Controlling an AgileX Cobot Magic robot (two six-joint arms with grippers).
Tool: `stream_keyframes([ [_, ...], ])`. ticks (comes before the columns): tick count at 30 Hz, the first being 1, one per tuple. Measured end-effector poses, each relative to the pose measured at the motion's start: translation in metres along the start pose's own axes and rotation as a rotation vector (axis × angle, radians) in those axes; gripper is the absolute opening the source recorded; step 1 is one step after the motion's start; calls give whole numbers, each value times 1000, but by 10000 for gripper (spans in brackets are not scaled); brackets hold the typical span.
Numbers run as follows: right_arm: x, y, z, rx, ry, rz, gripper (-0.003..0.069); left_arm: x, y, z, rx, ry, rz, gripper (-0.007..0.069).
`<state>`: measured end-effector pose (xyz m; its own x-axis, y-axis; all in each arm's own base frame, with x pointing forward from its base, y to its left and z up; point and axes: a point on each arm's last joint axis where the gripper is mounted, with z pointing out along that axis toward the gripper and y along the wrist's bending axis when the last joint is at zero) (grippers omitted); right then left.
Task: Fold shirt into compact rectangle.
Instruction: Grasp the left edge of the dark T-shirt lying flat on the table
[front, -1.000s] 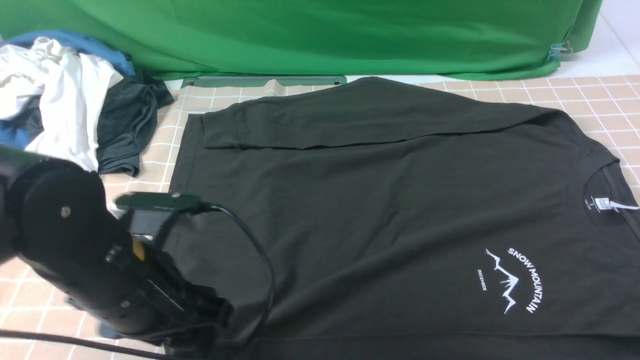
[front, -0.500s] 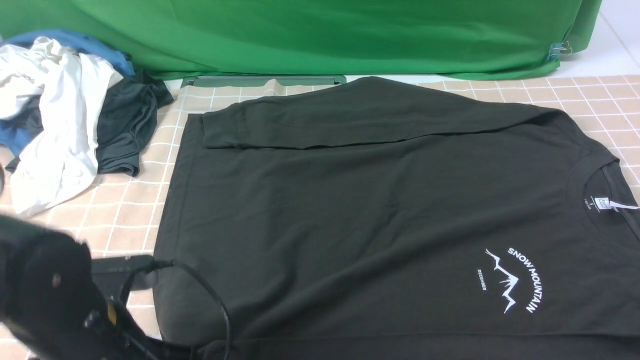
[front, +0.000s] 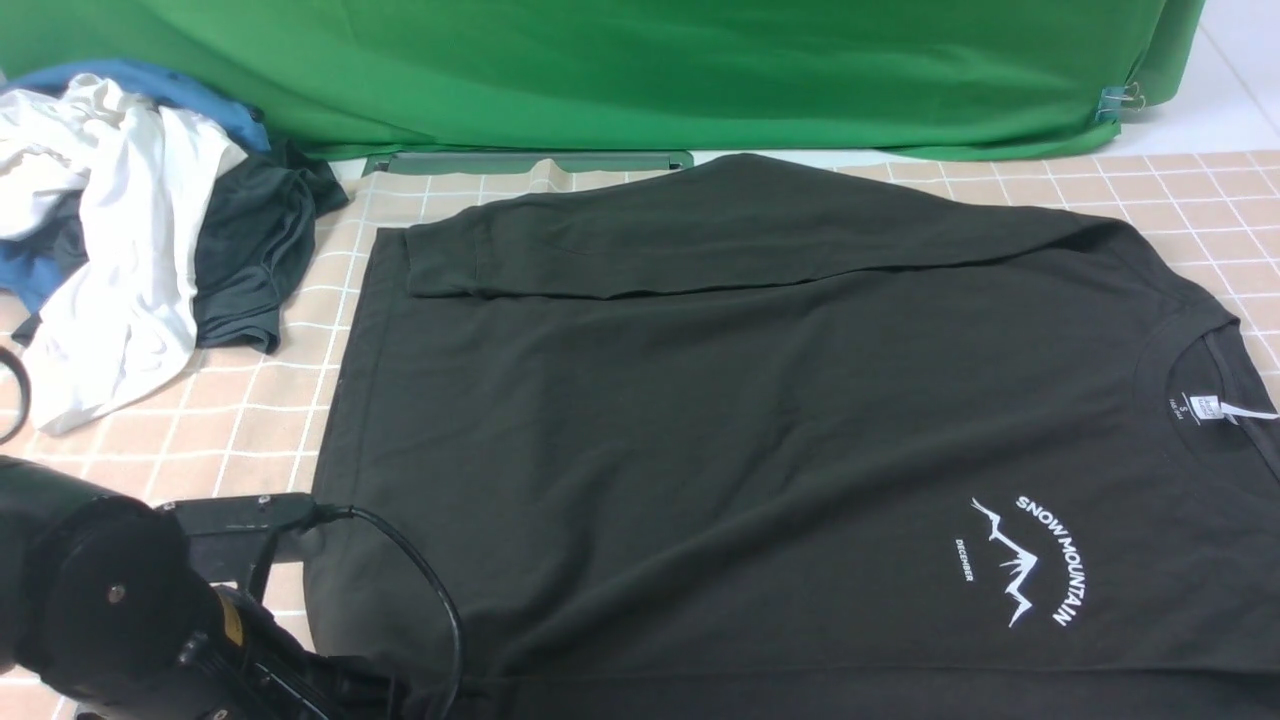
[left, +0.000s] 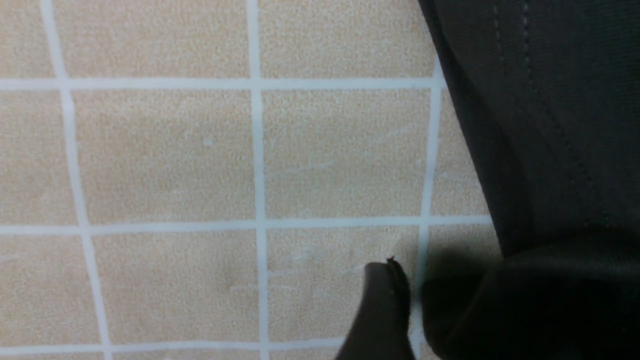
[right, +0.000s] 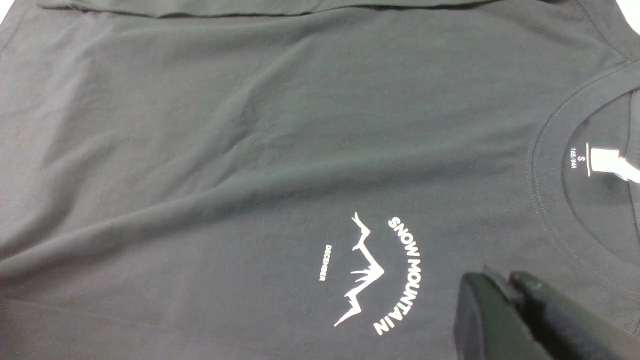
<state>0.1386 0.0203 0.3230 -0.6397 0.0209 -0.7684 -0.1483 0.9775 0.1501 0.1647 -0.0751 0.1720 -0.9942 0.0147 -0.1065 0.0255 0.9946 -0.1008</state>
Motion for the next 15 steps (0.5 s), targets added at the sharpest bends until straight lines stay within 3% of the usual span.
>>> stream_keyframes([
  [6,0,0,0,-1,0,2,91,-1,0,10,-22,53,-8,490],
  [11,0,0,0,-1,0,2,92,-2,-2,17,-14,86,-14,323],
  [15,0,0,0,-2,0,2,97,-3,-3,16,1,77,14,79],
])
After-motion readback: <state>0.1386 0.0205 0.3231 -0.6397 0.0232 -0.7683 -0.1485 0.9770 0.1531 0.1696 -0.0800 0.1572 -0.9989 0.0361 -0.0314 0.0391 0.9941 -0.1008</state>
